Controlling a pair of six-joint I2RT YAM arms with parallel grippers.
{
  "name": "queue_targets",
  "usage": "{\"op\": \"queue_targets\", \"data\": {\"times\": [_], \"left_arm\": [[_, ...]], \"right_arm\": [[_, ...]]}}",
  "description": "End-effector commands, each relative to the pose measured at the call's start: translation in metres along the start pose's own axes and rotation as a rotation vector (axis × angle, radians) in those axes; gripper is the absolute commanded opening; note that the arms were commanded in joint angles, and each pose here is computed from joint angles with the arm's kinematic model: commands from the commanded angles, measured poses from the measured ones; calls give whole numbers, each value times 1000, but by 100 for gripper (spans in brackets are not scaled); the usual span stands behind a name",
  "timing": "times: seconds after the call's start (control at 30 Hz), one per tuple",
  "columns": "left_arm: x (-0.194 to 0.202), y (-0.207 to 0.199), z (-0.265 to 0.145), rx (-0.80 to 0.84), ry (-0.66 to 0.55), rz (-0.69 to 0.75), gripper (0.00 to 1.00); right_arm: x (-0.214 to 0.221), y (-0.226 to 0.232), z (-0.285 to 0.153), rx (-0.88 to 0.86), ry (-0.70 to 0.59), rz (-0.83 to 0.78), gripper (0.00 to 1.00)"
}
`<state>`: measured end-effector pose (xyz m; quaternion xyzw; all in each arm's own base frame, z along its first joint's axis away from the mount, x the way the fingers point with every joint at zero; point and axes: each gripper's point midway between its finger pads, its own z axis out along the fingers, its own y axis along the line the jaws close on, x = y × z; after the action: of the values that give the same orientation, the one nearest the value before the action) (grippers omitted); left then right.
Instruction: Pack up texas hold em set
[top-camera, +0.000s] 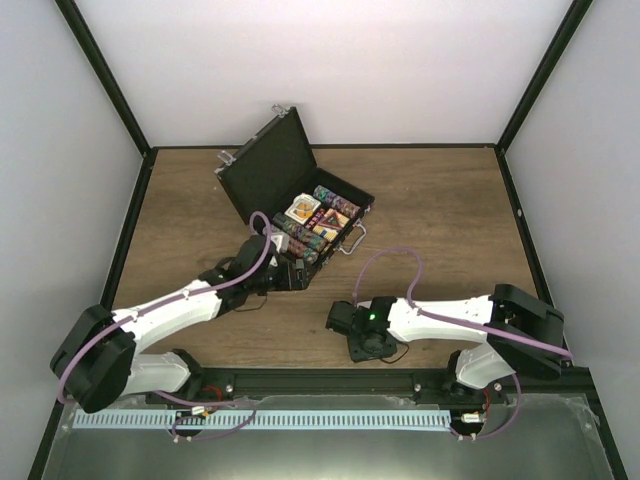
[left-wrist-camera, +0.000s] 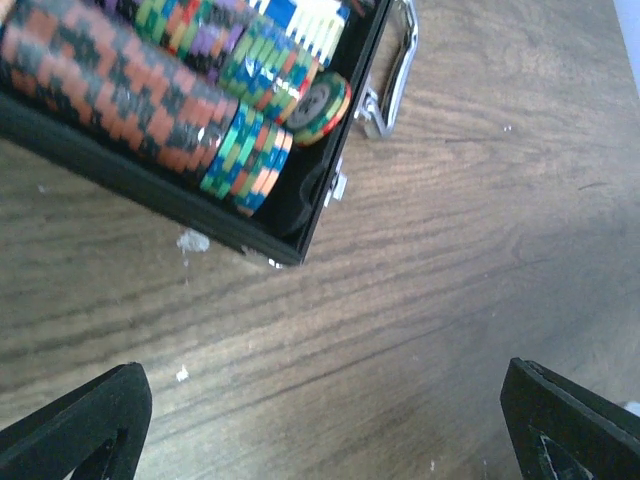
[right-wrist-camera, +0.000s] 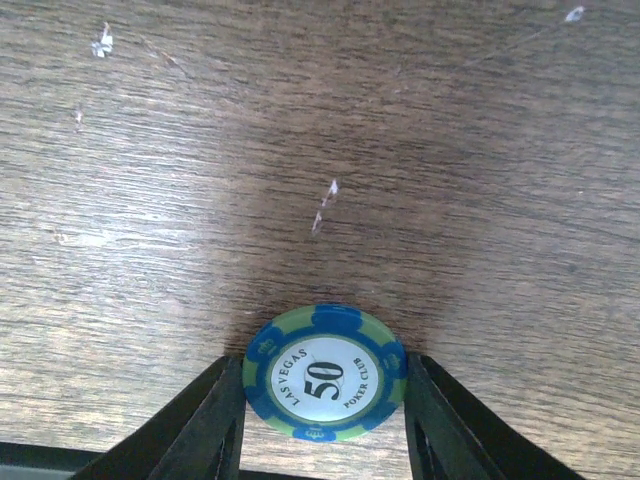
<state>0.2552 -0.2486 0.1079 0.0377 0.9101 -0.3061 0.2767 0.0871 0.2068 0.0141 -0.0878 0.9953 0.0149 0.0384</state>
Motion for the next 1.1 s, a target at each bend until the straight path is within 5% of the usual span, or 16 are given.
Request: {"op": "queue_targets", "data": {"times": [0.0, 0.5, 1.07], "left_arm": [[12, -11, 3, 104, 35, -77, 97], [43, -47, 29, 357, 236, -144, 66], [72, -68, 48, 525, 432, -154, 49]], "right_arm": [[-13, 12, -8, -32, -72, -34, 43], [-78, 51, -39, -166, -322, -160, 44], [-103, 68, -58, -254, -422, -180, 44]]}}
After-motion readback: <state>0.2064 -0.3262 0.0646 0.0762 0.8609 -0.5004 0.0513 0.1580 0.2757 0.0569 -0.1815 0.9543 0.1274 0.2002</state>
